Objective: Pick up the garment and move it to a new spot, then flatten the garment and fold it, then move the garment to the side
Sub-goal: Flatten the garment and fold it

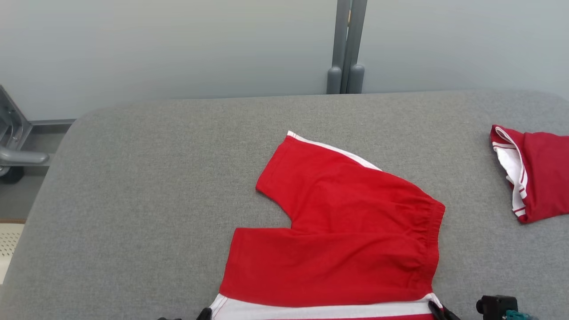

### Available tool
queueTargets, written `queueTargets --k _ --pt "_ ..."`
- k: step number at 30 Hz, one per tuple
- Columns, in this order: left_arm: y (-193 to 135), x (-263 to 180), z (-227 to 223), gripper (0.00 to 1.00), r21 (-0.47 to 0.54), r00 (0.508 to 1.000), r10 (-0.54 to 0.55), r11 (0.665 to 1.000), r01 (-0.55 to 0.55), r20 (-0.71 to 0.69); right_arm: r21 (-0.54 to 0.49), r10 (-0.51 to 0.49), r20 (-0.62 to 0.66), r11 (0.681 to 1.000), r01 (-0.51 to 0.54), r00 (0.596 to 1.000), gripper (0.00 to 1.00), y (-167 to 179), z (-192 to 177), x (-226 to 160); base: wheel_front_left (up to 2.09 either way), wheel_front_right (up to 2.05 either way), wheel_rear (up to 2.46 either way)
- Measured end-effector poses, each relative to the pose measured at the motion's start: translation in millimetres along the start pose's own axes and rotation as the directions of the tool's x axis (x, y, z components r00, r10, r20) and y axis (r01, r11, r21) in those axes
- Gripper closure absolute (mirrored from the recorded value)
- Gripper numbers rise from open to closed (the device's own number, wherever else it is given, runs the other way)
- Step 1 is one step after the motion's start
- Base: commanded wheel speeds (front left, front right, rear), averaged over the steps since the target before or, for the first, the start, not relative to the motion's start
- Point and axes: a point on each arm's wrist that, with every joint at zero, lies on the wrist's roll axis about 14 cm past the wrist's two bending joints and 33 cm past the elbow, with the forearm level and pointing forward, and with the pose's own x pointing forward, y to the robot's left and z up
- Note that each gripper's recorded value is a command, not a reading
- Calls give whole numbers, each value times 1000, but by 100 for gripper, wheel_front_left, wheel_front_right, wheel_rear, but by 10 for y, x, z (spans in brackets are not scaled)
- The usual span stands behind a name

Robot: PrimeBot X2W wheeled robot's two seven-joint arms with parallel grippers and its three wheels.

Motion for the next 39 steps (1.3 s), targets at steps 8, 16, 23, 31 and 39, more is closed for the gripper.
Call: queueTargets --k 8,16,23,31,39 --pt "98 -90 177 100 -33 996 43 999 -41 81 12 39 -26 999 -39 999 100 79 -83 -108 0 0 0" --pt "-33 457 1161 100 70 961 -50 997 32 270 115 29 132 992 -45 991 100 83 549 234 0 0 0" --pt "-201 969 1647 100 162 946 -131 983 85 297 135 30 221 989 -61 975 100 103 1013 570 0 0 0" --pt "-446 1582 1768 100 237 948 -207 960 150 241 187 -42 218 982 1 975 100 -143 1093 847 0 0 0" --pt "-656 2053 1655 100 267 954 -237 946 183 185 277 -154 212 956 92 965 100 -475 998 842 0 0 0"
